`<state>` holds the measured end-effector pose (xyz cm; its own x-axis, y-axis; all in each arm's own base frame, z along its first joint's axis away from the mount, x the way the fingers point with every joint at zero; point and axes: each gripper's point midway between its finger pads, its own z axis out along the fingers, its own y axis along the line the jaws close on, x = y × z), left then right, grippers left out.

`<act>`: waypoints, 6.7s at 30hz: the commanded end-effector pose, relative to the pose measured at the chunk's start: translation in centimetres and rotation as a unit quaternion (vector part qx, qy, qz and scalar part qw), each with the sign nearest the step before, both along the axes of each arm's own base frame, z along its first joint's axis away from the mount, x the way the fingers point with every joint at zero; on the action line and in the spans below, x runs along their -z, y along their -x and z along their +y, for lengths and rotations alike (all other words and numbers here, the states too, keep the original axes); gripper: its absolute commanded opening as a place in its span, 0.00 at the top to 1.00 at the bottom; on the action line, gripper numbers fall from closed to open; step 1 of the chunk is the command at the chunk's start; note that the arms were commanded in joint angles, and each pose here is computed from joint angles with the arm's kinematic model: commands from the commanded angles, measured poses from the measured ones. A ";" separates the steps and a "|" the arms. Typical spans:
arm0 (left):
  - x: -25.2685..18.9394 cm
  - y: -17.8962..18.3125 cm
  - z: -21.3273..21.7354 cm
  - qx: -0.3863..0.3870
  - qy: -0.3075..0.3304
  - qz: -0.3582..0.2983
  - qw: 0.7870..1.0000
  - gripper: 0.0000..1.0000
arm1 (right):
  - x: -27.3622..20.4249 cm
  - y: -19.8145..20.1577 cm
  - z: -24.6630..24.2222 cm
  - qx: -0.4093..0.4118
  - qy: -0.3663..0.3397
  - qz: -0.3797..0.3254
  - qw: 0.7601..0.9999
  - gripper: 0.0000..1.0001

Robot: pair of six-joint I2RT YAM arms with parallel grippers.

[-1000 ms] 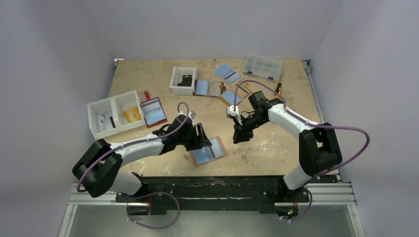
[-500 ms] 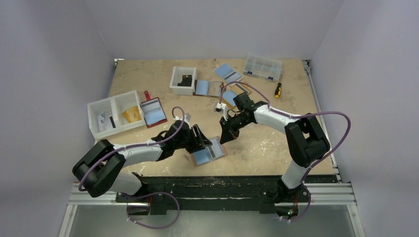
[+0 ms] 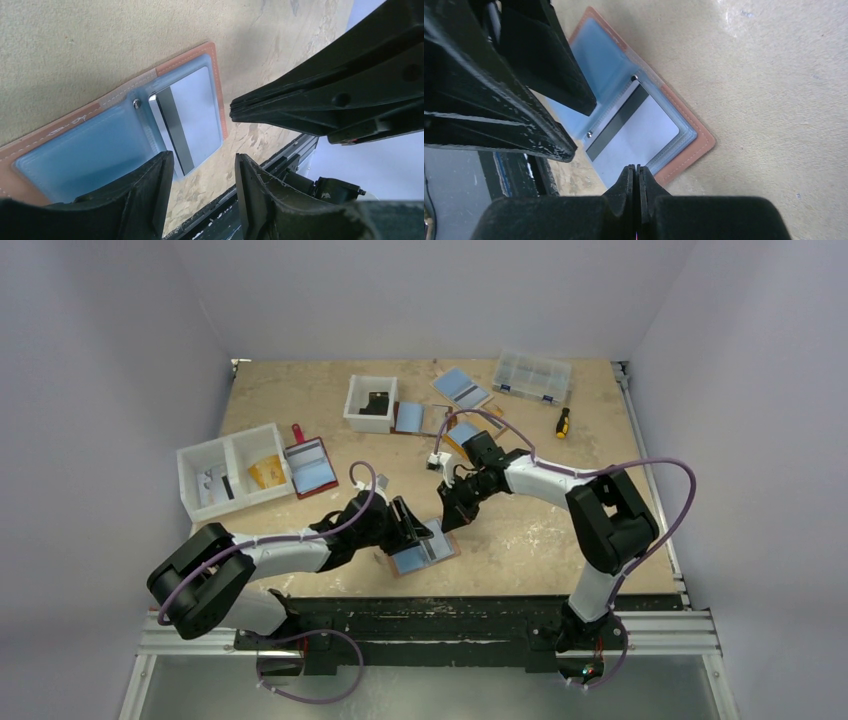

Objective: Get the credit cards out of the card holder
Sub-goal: Remove the credit card from the card holder, then place the credit card in the storage box.

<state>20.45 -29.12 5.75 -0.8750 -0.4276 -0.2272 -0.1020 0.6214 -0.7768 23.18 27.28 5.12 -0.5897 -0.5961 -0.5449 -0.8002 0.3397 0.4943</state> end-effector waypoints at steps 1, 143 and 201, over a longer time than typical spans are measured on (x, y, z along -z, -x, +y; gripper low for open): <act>-0.3 -0.5 -0.1 -0.013 0.009 -0.010 1.000 0.49 | 0.1 -0.9 0.6 0.003 0.016 -0.026 1.000 1.00; -4.7 1.0 9.5 0.090 -0.182 -0.119 0.972 1.00 | -5.2 1.6 2.1 -0.110 -0.027 -0.049 0.992 0.44; -23.2 -5.1 8.2 -0.213 0.342 -0.093 0.910 0.03 | -21.6 -4.4 -1.5 -0.178 -0.059 -0.285 0.940 1.00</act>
<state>24.50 -21.23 22.40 -0.6252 -0.7617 -0.1701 -0.0267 0.2387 -0.9707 25.84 26.00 24.61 0.0188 -0.6139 -0.7891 -0.9918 -0.1113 0.0629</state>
